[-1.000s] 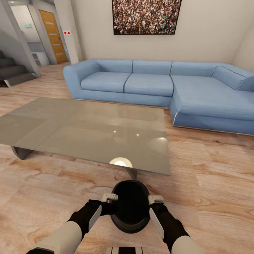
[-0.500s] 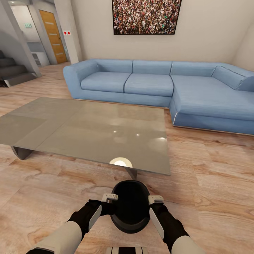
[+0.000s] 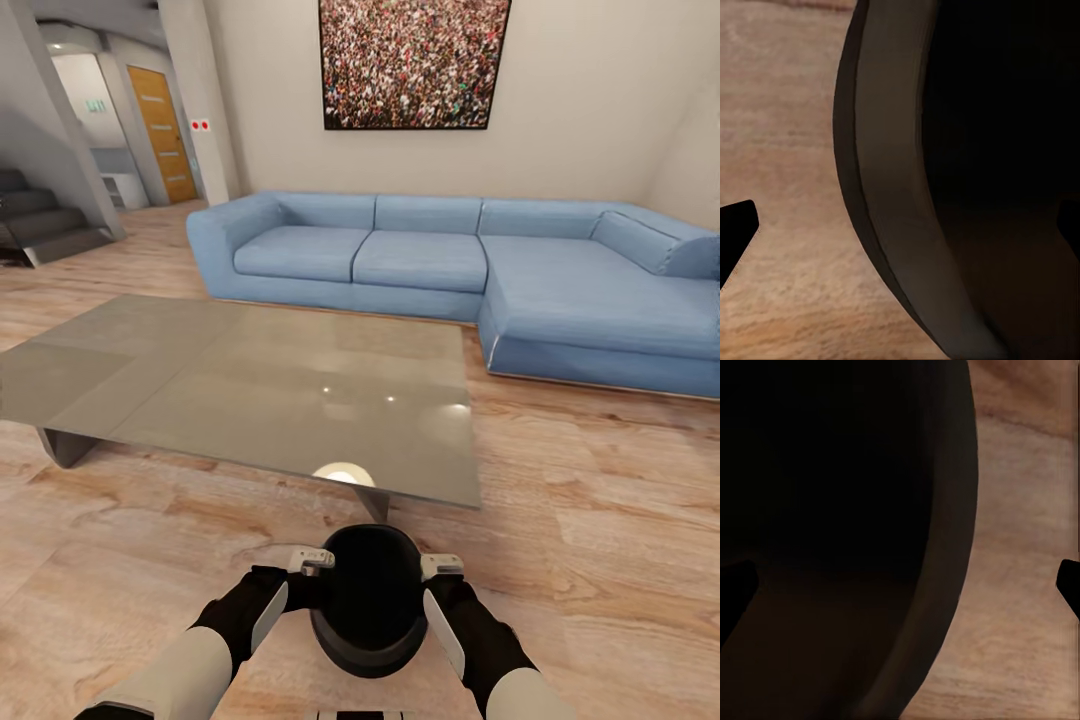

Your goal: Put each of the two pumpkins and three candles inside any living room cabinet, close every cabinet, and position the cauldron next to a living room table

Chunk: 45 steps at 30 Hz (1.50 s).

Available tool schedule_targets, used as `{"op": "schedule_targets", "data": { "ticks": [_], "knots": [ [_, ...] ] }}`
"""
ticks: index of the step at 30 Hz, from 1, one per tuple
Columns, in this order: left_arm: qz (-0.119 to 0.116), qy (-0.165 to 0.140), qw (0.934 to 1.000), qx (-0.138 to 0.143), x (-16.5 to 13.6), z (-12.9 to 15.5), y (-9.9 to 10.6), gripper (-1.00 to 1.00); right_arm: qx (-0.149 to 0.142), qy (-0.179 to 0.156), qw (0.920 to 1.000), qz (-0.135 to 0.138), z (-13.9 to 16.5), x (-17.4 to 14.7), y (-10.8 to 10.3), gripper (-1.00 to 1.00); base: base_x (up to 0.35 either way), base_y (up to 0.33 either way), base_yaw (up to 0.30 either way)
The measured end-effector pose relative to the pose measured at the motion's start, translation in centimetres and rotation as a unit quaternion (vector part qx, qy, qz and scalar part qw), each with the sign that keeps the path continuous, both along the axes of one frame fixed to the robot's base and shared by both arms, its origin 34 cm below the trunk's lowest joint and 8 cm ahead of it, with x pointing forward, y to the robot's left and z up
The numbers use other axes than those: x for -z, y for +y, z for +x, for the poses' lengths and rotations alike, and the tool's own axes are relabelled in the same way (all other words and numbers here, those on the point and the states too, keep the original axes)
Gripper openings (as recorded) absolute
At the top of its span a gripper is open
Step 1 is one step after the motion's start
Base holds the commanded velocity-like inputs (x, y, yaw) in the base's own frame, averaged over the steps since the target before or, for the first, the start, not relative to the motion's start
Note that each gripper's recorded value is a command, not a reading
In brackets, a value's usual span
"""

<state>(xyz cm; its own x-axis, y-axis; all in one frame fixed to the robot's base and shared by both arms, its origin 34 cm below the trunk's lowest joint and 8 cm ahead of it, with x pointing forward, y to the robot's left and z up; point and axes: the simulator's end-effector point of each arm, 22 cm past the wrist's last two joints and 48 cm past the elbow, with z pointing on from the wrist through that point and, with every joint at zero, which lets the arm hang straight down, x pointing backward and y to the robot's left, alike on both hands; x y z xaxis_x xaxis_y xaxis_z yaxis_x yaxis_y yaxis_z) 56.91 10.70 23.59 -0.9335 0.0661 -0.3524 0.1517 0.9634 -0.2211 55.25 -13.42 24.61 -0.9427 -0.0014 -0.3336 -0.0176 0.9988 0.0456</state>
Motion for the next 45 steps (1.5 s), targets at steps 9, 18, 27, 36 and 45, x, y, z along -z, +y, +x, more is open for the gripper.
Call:
{"op": "schedule_targets", "data": {
  "ticks": [9, 18, 27, 36, 45],
  "knots": [
    [0.001, -0.016, 0.9999, 0.0, -1.9, 0.9, 0.0, 1.0, 0.0, -0.018, 0.9998, 0.0, 0.9, -1.8, 0.0, 1.0, 0.0, 0.0, 0.0],
    [0.004, -0.03, 0.9995, -0.001, -3.7, 1.6, 0.2, 1.0, 0.0, -0.036, 0.9993, 0.0, 1.7, -3.7, 0.0, 1.0, 0.0, 0.0, 0.0],
    [0.004, -0.044, 0.999, 0.001, -5.6, 2.2, 0.1, 1.0, 0.0, -0.054, 0.9985, 0.0, 2.5, -5.6, 0.0, 1.0, 0.0, 0.0, 0.0],
    [0.006, -0.055, 0.9985, 0.005, -7.4, 2.6, 0.0, 1.0, -0.001, -0.071, 0.9975, 0.0, 3.1, -7.5, 0.0, 1.0, 0.0, 0.0, 0.0],
    [0.005, -0.072, 0.9974, 0.006, -9.4, 3.2, -0.1, 1.0, -0.001, -0.088, 0.9961, 0.0, 3.8, -9.4, 0.0, 1.0, -0.098, 0.0, 0.0]
  ]
}}
